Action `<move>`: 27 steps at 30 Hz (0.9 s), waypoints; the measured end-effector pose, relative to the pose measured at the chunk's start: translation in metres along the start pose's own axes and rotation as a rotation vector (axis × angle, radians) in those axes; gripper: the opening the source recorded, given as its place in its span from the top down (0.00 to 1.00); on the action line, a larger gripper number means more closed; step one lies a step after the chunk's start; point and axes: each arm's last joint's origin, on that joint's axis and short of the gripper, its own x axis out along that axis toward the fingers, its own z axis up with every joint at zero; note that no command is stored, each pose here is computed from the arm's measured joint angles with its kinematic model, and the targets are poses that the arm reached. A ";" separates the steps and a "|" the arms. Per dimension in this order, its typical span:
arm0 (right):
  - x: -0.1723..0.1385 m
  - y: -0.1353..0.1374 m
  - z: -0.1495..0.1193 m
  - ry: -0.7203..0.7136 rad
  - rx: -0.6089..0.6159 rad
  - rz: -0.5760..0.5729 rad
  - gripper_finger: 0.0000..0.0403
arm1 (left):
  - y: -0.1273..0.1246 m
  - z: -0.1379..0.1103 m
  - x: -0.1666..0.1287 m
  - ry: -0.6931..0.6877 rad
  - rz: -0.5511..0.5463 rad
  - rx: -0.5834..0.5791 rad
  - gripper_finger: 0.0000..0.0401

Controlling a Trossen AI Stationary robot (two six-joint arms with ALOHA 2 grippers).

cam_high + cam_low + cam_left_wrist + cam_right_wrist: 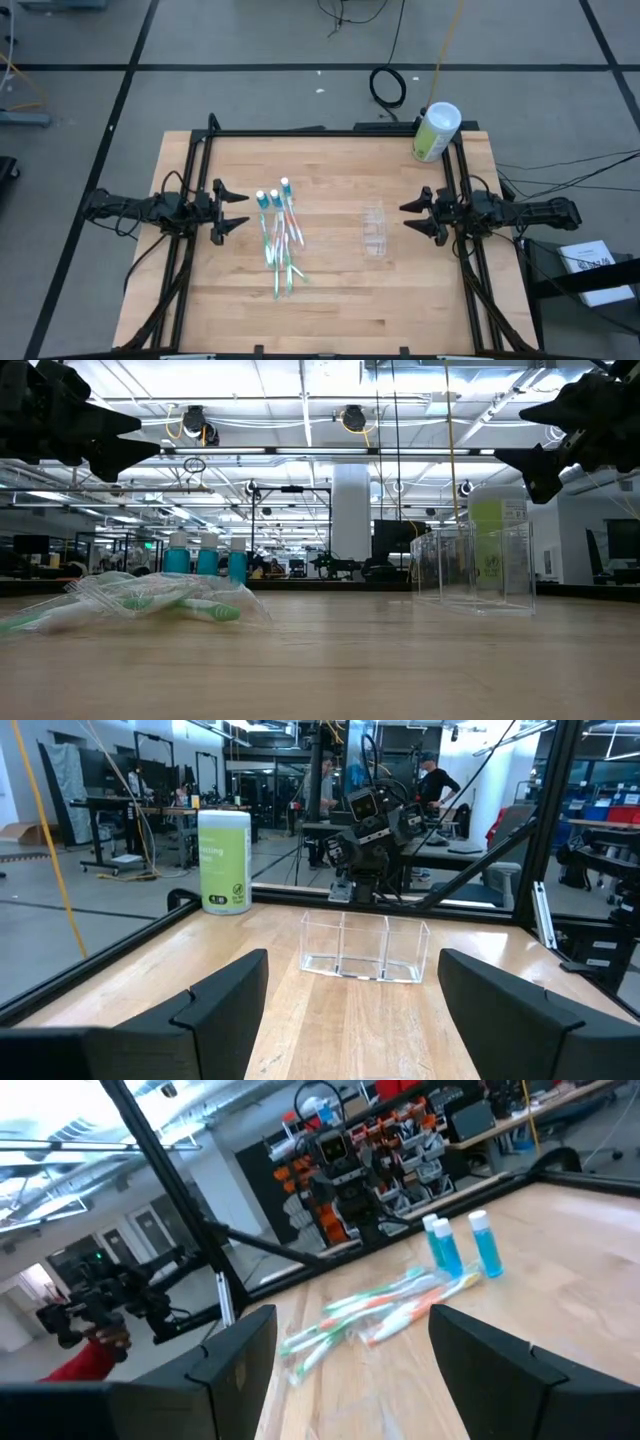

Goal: Pick & Place toothbrushing station
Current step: Put the blue mouthwash into the middle of the transparent organizer

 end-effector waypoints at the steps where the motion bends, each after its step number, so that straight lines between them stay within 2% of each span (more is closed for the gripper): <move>1: 0.000 0.000 0.001 -0.009 -0.005 -0.001 0.37 | 0.000 0.000 0.000 -0.001 0.000 -0.004 0.26; 6: 0.000 0.000 0.001 -0.022 0.002 -0.022 0.37 | 0.000 0.000 0.000 -0.002 0.002 -0.076 0.26; 11: 0.000 0.000 0.001 -0.022 0.003 -0.022 0.37 | 0.000 -0.001 0.000 0.013 0.003 -0.080 0.26; 13: 0.000 0.000 0.001 -0.022 0.003 -0.023 0.37 | 0.000 -0.002 0.001 0.023 0.005 -0.135 0.26; 17: 0.000 0.000 0.001 -0.022 0.002 -0.023 0.37 | 0.001 -0.003 0.002 0.132 0.037 -0.127 0.26; 20: 0.000 -0.001 0.001 -0.020 -0.008 -0.026 0.37 | 0.003 0.000 0.004 0.253 0.121 -0.104 0.26; 27: 0.000 -0.003 0.002 -0.050 -0.071 -0.099 0.37 | 0.007 0.026 0.023 0.421 0.324 -0.097 0.26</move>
